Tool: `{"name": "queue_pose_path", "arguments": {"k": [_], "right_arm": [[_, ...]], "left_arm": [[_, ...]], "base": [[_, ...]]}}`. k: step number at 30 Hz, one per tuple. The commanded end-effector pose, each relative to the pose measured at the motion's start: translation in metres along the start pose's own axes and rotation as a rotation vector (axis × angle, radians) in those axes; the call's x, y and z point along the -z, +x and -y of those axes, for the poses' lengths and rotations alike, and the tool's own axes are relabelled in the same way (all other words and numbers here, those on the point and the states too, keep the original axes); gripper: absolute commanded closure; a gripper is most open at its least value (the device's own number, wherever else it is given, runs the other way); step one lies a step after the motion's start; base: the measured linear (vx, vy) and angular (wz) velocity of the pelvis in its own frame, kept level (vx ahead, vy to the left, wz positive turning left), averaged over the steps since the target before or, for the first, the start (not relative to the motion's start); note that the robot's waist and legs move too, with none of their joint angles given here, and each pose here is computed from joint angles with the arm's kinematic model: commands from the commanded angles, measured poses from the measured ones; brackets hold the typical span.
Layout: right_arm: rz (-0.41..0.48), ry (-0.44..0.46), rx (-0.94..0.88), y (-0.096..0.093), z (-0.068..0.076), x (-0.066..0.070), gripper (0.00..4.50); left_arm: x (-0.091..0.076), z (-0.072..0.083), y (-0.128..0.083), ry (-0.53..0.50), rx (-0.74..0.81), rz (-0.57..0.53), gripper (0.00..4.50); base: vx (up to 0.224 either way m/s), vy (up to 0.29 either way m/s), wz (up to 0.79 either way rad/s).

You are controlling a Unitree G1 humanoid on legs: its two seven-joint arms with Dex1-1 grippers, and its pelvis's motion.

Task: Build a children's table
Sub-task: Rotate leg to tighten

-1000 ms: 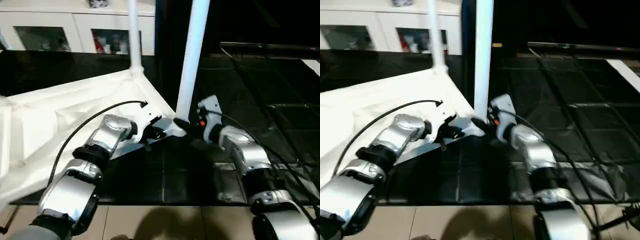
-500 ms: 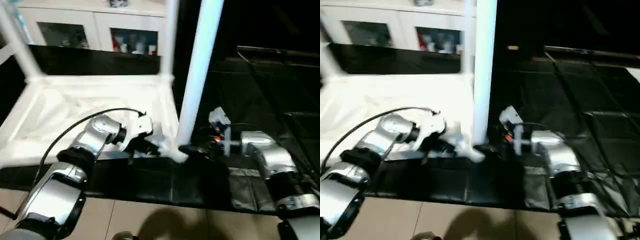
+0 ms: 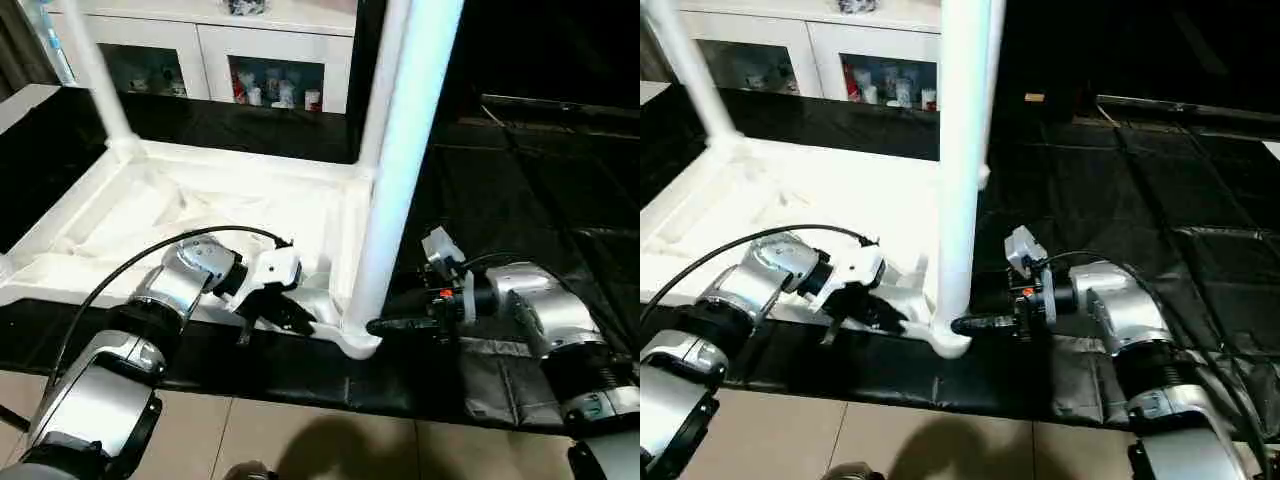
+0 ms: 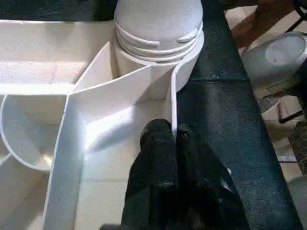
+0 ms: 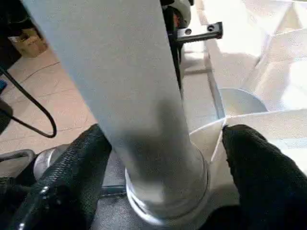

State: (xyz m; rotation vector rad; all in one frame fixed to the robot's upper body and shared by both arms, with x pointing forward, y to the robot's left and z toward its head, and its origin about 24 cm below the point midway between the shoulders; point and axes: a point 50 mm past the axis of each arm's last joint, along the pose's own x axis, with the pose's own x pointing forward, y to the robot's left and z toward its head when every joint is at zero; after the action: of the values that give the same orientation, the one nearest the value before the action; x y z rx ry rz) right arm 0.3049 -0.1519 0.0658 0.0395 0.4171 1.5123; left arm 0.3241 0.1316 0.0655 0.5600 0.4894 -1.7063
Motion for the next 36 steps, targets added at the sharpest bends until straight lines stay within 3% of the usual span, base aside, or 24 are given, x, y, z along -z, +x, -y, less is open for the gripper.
{"name": "queue_pose_path", "arguments": {"k": [1, 11, 16, 21, 30, 36], "right_arm": [[0.013, -0.011, -0.029, 0.001, 0.000, -0.007, 0.92], [0.020, 0.008, -0.077, 0.003, -0.002, -0.007, 1.76], [0.048, 0.015, -0.074, 0.005, -0.005, -0.005, 2.21], [0.102, 0.016, -0.007, 0.009, -0.005, -0.005, 2.31], [0.096, 0.128, 0.548, 0.050, 0.025, -0.002, 2.48], [0.118, 0.117, 0.759, 0.078, 0.037, -0.019, 2.53]], "left_arm": [[-0.013, 0.000, 0.006, 0.077, 0.057, 0.002, 4.50], [-0.012, 0.000, 0.005, 0.080, 0.052, -0.007, 4.50], [-0.011, -0.006, 0.008, 0.028, -0.031, 0.002, 4.50], [-0.015, -0.015, 0.014, -0.049, -0.126, 0.041, 4.50], [-0.040, -0.043, 0.034, -0.248, -0.392, 0.160, 4.50], [-0.060, -0.061, 0.038, -0.344, -0.608, 0.233, 4.50]], "base": [[0.000, 0.000, 0.00], [0.000, 0.000, 0.00], [0.000, 0.000, 0.00], [0.000, 0.000, 0.00], [0.000, 0.000, 0.00], [0.000, 0.000, 0.00]]}}
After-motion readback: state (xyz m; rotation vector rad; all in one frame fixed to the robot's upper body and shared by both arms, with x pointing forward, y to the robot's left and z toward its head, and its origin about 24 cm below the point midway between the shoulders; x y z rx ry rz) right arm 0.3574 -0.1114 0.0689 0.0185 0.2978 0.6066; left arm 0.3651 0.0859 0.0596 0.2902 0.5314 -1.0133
